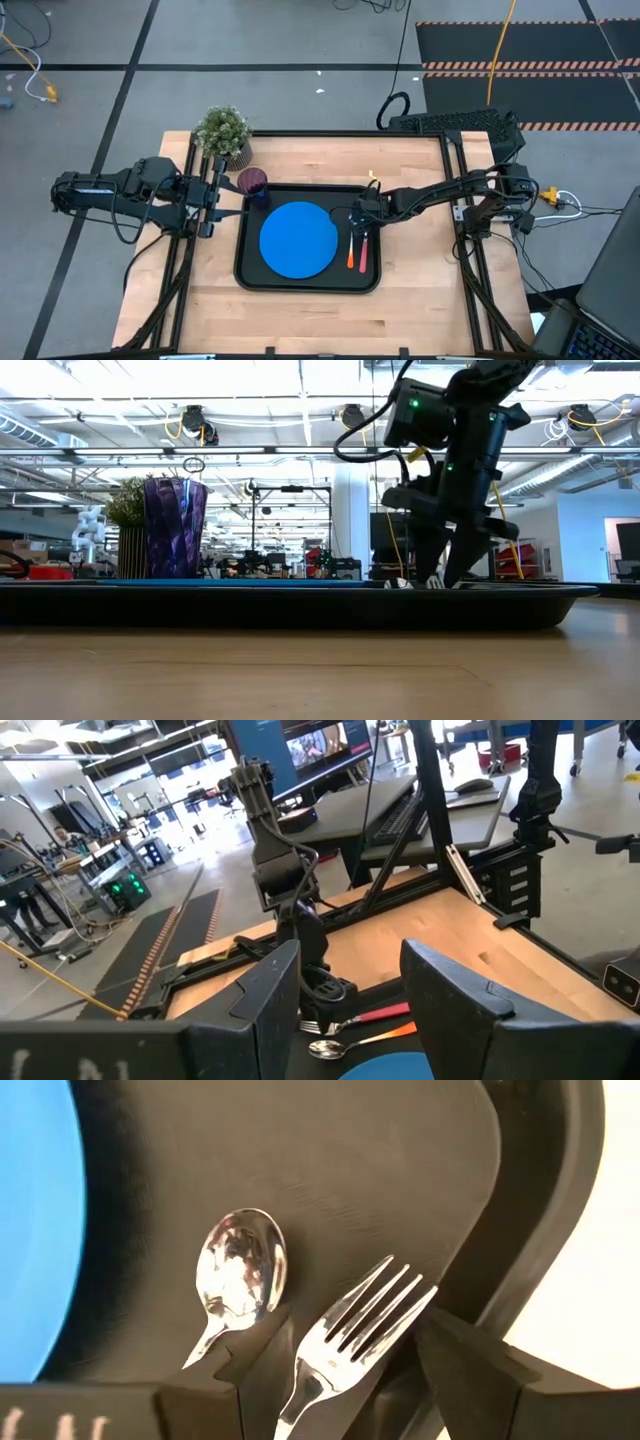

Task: Pick and place plate/cup/fork/spoon on tray
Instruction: Adjust the pink fork on the black tray, then adjust the black tray

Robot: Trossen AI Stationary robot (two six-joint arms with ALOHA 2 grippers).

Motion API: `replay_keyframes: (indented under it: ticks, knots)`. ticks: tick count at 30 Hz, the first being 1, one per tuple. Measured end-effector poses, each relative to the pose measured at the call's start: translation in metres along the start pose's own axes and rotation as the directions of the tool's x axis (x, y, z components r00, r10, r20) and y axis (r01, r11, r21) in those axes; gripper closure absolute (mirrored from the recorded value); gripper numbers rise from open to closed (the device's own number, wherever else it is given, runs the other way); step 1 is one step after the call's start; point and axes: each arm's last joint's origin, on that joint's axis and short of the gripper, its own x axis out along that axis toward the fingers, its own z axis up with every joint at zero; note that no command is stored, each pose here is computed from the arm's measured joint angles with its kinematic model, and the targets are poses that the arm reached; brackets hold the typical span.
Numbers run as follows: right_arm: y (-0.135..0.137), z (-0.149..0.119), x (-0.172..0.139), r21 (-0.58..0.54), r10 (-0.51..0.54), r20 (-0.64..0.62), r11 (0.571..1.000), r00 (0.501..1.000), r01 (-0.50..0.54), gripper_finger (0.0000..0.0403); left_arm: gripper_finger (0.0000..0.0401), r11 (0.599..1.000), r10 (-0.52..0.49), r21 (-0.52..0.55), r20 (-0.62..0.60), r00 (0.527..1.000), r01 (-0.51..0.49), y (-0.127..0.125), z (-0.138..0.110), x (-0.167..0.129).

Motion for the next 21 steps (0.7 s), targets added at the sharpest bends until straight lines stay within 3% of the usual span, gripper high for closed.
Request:
replay_keyframes:
  ticks: [21]
  knots:
    - [-0.0032,0.0052,-0.0071,-0.007,0.021,-0.009,1.0,1.0,-0.021,0.02,0.0224,1.0,0.0,0.0,-0.001,1.0,0.0,0.0,-0.0001,0.0]
